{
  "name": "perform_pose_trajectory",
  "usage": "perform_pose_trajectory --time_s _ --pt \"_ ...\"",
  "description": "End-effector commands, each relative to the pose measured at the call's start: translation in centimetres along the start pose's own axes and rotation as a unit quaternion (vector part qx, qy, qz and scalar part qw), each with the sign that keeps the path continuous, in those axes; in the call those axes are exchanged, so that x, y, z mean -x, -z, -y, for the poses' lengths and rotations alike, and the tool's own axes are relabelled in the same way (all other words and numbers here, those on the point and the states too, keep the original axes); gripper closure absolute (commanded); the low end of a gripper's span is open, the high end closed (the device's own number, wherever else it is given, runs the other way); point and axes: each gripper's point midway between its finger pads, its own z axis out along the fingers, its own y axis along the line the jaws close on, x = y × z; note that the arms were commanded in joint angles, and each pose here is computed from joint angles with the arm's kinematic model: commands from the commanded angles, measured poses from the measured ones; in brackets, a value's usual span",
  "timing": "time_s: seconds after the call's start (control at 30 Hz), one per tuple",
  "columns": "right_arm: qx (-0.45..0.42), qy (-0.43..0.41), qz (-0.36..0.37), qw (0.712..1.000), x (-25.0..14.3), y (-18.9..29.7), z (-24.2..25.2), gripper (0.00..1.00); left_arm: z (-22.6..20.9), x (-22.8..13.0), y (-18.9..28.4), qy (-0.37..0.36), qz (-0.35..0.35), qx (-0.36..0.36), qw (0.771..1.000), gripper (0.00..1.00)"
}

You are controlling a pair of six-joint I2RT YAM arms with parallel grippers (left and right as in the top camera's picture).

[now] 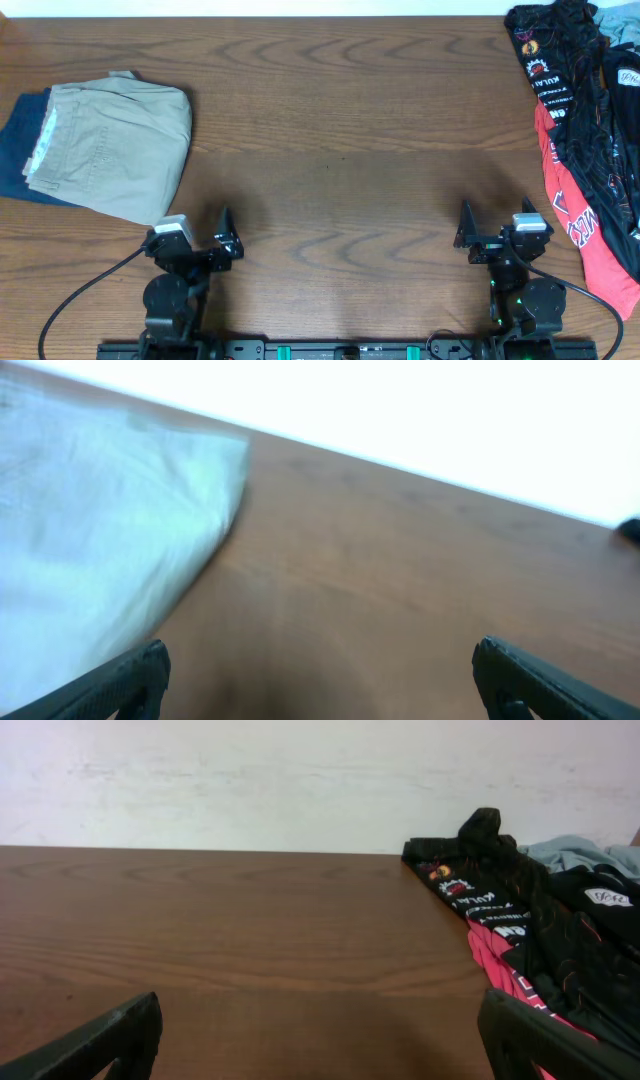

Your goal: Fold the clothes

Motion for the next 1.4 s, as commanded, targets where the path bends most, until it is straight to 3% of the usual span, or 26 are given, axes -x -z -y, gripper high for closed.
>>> perform_pose_trajectory --time_s 0.0,0.17,1.37 --pt "0.001 0.007 0.0 1.0 -0.03 0.03 -0.04 0.01 -0.07 -0.5 -0.7 -0.055 0.019 -0.007 0.998 0.02" --pt "0.001 0.007 0.0 1.0 -0.03 0.03 -0.04 0.01 0.47 -0.98 -0.92 -0.121 0.02 -0.025 0.992 0.02" --pt "0.001 0.007 0.0 1.0 -0.03 0.03 -0.04 0.01 0.15 -0.94 -0.95 -0.12 0.02 -0.015 0.992 0.02"
